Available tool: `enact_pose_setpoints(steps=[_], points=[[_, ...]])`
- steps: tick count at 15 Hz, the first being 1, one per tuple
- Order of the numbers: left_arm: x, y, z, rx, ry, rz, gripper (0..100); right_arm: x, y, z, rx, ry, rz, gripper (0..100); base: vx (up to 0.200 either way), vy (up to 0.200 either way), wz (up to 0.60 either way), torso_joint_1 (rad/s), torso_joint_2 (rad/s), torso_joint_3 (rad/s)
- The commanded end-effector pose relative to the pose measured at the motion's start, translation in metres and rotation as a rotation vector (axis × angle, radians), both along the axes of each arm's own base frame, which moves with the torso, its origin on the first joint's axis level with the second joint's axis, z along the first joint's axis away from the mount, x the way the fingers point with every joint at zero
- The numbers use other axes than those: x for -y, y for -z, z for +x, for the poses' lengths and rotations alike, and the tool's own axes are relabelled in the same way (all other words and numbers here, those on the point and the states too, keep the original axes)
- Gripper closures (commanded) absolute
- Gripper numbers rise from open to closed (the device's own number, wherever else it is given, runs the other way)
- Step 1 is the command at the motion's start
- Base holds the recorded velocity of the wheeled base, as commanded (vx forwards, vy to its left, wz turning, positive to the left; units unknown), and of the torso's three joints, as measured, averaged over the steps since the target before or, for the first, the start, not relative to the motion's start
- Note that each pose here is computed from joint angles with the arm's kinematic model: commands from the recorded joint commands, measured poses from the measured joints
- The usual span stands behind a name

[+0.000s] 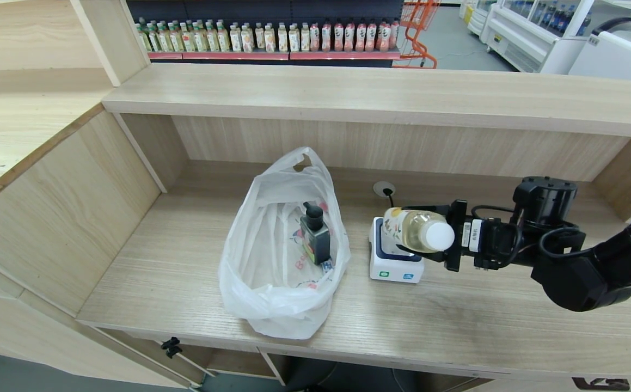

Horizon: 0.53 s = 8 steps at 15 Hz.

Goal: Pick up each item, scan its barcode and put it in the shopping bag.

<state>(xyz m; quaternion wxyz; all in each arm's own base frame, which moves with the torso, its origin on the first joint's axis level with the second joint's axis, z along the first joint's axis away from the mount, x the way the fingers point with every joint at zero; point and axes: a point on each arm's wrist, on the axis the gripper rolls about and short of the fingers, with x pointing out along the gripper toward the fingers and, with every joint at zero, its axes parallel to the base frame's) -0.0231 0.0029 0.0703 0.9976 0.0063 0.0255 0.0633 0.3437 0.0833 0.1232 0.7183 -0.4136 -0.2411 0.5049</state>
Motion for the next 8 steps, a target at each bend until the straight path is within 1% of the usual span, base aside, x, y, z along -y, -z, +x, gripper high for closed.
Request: enact_pose_setpoints(steps=[1, 4, 6, 7, 8], points=[[0.0, 0.0, 0.0, 0.0, 0.0, 0.0, 0, -0.001, 0.003, 0.001, -0.009, -0.002, -0.002, 100, 0.0, 0.0, 0.0, 0.0, 0.0, 0.0], [0.0, 0.0, 0.0, 0.001, 0.0, 0.0, 0, -0.001, 0.002, 0.001, -0.008, -0.002, -0.001, 100, 0.0, 0.0, 0.0, 0.0, 0.0, 0.0], [0.0, 0.0, 0.0, 0.001, 0.0, 0.0, 0, 0.0, -0.007, 0.003, 0.004, 0.002, 0.016, 100, 0.0, 0.0, 0.0, 0.0, 0.0, 0.0], [0.0, 0.0, 0.0, 0.0, 0.0, 0.0, 0, 0.001, -0.028, -0.001, -0.013, 0.007, 0.062, 100, 0.0, 0.0, 0.0, 0.0, 0.0, 0.0], [0.0, 0.0, 0.0, 0.0, 0.0, 0.0, 0, 0.003, -0.054, -0.008, -0.059, 0.021, 0.129, 100, 0.0, 0.0, 0.0, 0.0, 0.0, 0.0]])
